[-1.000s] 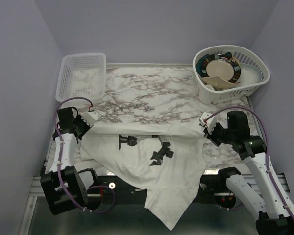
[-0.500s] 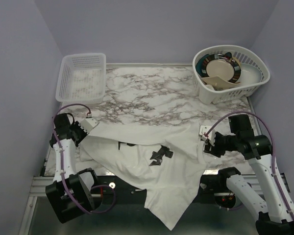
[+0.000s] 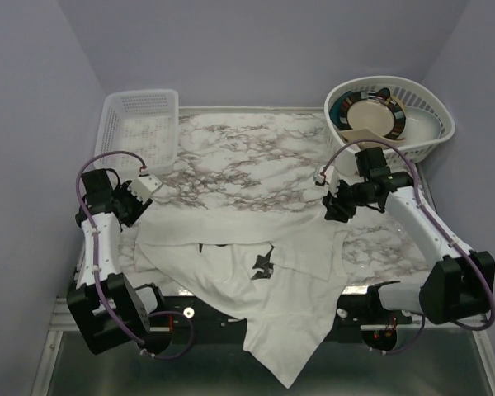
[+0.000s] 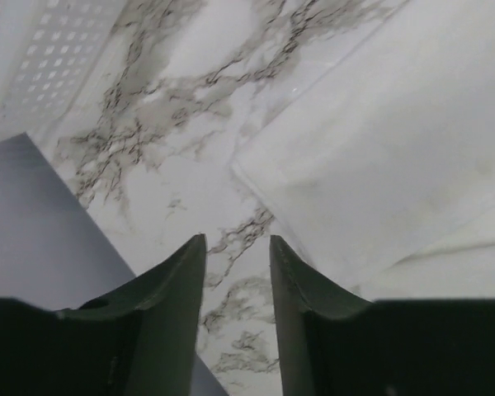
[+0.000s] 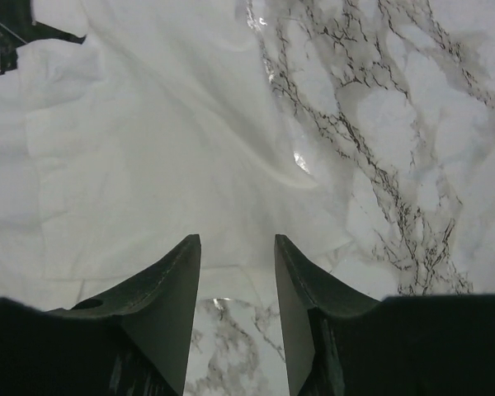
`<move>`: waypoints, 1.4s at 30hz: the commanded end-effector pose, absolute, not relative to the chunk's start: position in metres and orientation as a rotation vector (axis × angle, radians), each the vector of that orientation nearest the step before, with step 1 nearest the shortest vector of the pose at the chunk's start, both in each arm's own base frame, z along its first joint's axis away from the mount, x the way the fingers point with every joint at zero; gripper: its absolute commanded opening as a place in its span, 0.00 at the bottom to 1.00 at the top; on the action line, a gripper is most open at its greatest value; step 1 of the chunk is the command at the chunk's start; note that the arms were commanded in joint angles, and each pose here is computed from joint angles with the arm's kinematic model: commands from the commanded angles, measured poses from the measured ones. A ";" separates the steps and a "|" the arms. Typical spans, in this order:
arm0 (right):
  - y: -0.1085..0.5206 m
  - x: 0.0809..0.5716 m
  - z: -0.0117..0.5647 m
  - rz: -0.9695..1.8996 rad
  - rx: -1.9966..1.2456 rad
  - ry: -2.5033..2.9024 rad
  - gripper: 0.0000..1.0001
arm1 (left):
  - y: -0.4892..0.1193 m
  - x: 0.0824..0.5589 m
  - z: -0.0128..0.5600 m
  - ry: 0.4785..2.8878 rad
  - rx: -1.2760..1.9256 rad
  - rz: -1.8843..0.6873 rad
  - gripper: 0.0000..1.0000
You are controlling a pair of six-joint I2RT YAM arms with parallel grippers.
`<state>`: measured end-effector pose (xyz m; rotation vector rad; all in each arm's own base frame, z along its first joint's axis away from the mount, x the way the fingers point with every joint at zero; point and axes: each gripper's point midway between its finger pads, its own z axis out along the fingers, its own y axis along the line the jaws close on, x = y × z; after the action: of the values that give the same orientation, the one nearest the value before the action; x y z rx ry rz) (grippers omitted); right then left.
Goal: Roll the t-shirts
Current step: Fold the T-shirt at the center of the board.
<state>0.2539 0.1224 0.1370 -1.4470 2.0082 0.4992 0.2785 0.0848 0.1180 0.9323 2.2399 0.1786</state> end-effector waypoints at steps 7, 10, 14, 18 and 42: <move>0.111 0.328 0.101 0.272 -1.555 2.071 0.45 | 0.025 0.307 0.071 2.285 0.868 -0.027 0.15; 0.104 0.338 0.092 0.225 -1.589 2.104 0.38 | 0.032 0.306 0.052 2.359 0.839 -0.022 0.08; 0.095 0.337 0.078 0.195 -1.641 2.160 0.36 | 0.040 0.301 0.036 2.384 0.860 0.035 0.04; 0.089 0.327 0.060 0.204 -1.740 2.190 0.33 | 0.042 0.295 0.024 2.408 0.871 0.042 0.04; 0.091 0.401 0.034 -0.021 -1.755 2.223 0.32 | 0.086 0.283 0.016 2.516 0.759 0.226 0.00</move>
<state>0.3659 0.0890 0.0238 -1.8689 2.1804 0.0909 0.2986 0.0719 0.0212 0.7928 2.4415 0.1599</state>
